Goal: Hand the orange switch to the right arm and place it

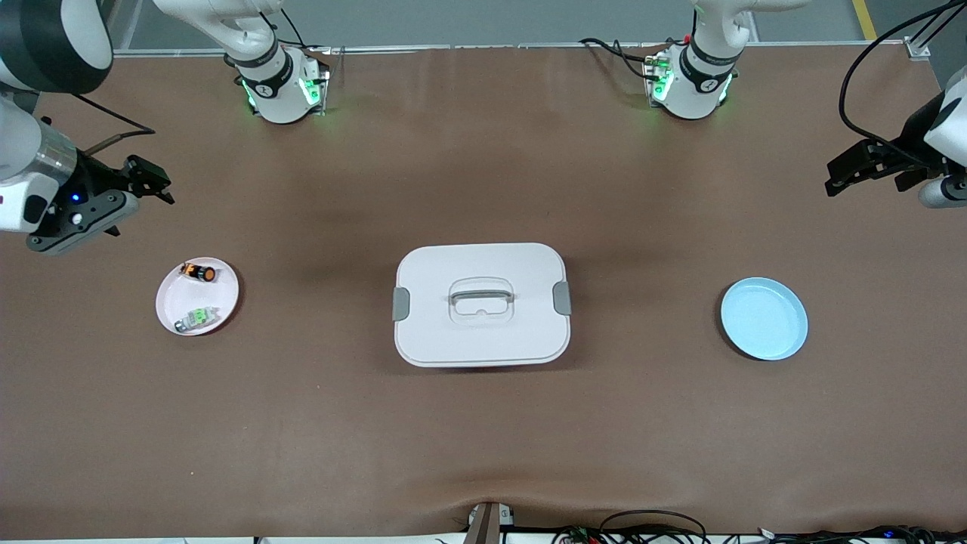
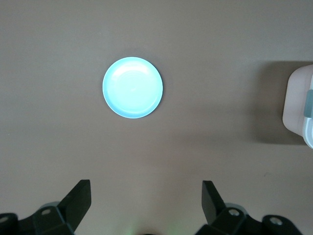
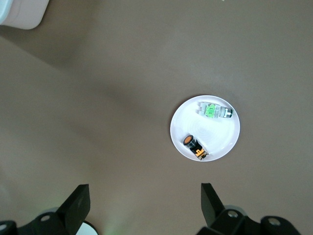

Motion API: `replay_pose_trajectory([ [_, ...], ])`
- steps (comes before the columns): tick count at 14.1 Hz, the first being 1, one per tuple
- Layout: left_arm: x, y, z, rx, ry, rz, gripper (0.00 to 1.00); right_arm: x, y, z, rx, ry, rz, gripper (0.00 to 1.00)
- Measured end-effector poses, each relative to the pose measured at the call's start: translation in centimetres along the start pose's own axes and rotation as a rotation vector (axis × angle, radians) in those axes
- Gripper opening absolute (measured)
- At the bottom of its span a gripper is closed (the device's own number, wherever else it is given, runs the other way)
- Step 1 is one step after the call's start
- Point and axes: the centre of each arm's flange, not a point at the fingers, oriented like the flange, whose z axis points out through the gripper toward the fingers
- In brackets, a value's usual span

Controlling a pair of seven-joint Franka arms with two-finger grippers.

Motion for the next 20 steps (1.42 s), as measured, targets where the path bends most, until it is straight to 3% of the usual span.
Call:
replay_pose_trajectory([
  [5, -0.4, 0.0, -0.1, 0.002, -0.019, 0.006, 1.0, -0.6, 0.5, -3.0, -0.006, 0.021, 0.158, 1.0],
  [13, -1.2, 1.1, -0.4, 0.007, -0.022, 0.028, 1.0, -1.5, 1.0, -7.9, -0.021, 0.099, 0.612, 1.0],
  [20, -1.2, 1.1, -0.3, 0.007, -0.024, 0.028, 1.0, -2.1, 1.8, -8.6, -0.022, 0.114, 0.673, 1.0],
])
